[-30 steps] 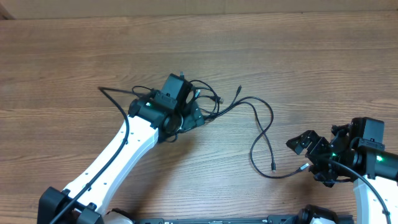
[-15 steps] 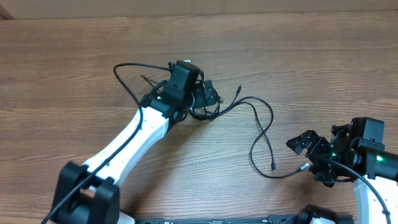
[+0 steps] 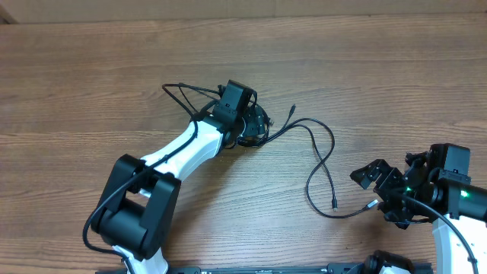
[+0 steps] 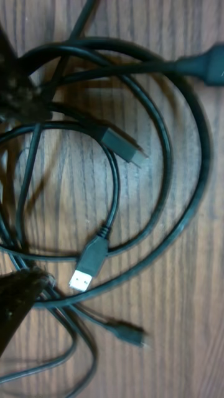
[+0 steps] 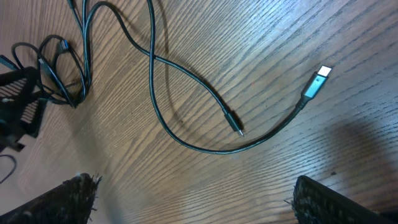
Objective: Untangle cables
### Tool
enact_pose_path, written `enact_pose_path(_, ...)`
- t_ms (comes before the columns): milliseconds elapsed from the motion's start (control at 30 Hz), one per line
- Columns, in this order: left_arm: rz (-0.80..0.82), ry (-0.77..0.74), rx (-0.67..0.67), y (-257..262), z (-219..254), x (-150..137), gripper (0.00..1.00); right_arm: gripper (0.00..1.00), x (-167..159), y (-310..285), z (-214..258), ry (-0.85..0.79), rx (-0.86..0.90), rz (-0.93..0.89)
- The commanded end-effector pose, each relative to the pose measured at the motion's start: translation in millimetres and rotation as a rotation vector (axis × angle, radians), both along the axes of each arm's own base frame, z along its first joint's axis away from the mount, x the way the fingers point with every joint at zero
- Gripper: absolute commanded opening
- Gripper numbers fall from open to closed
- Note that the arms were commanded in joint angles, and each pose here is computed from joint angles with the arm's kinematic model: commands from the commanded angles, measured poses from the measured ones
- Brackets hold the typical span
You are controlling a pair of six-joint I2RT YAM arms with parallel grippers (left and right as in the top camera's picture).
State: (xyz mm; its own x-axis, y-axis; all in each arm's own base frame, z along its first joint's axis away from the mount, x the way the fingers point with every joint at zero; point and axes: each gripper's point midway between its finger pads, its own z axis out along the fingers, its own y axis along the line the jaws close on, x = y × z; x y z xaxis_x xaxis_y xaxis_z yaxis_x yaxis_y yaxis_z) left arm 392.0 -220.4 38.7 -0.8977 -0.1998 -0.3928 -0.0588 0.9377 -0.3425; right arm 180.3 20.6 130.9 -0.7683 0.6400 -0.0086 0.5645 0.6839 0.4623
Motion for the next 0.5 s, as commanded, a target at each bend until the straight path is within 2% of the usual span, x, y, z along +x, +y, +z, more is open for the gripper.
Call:
enact_pose_path(0, -0.016, 0.029, 0.000, -2, -11, -5, 0.61, 1.00, -1, 0, -1, 0.001, -0.006, 0.002)
enact_pose_path(67, -0.016, 0.029, 0.000, -2, -12, -5, 0.53, 1.00, -1, 0, -1, 0.001, -0.006, 0.002)
enact_pose_path(133, -0.016, 0.032, 0.001, -2, -12, -5, 0.55, 1.00, -1, 0, -1, 0.001, -0.006, 0.002)
enact_pose_path(233, -0.024, 0.055, -0.001, -2, -14, -10, 0.80, 1.00, -1, 0, -1, 0.001, -0.006, 0.002)
enact_pose_path(333, -0.061, 0.080, -0.016, -6, -15, -17, 0.99, 1.00, -1, 0, -1, 0.001, -0.006, 0.002)
enact_pose_path(467, -0.134, 0.103, -0.108, -26, -2, -22, 1.00, 1.00, -1, 0, -1, 0.001, -0.006, 0.002)
